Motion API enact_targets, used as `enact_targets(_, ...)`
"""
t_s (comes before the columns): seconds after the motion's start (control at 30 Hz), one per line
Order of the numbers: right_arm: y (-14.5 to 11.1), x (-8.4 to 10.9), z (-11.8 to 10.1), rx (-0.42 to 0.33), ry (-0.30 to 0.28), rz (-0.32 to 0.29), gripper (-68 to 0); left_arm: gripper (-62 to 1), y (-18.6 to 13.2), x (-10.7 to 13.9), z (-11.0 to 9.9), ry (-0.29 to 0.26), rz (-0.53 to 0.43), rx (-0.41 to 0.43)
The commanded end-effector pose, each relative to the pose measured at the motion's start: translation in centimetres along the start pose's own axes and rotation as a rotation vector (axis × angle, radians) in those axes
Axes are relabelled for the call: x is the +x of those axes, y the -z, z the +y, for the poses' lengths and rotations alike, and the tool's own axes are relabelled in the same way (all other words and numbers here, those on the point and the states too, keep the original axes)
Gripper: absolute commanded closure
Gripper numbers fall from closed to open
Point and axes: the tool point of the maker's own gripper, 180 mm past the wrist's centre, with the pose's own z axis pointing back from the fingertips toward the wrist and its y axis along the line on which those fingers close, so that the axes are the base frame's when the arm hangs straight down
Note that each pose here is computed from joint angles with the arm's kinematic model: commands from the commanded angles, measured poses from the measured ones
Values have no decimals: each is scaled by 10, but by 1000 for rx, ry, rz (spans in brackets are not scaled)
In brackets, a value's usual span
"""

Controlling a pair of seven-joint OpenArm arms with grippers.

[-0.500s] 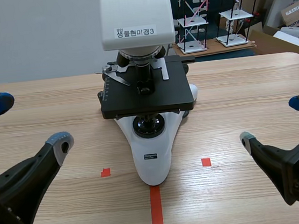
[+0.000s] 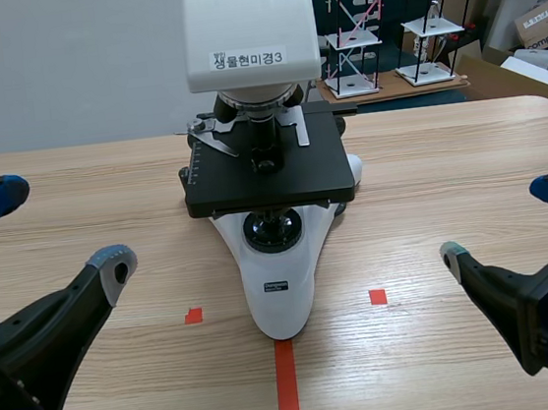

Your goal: Point at the stage knob

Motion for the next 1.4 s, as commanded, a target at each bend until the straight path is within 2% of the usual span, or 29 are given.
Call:
enact_targets(0.0, 0, 11, 0, 2, -10, -32, -651, -623, 0, 7, -1, -6, -25, 4)
enact_targets(0.1, 0, 10, 0, 2, -10, -31, -602, -623, 0, 7, -1, -6, -25, 4)
enact_targets(0.33, 2, 8, -5, -8, -4, -43, -294, -623, 0, 6, -1, -6, -25, 4)
enact_targets(0.63, 28, 1, -15, -7, 1, -130, -9, -623, 0, 6, -1, -6, -24, 4)
enact_targets(0.83, 53, -5, -17, 18, -14, -192, -11, -623, 0, 6, -1, -6, -24, 4)
enact_targets(1.1, 86, -14, -17, 54, 11, -226, -11, -623, 0, 6, -1, -6, -24, 4)
enact_targets(1.37, 108, 1, -15, 70, 29, -313, -11, -623, 0, 6, -1, -6, -25, 4)
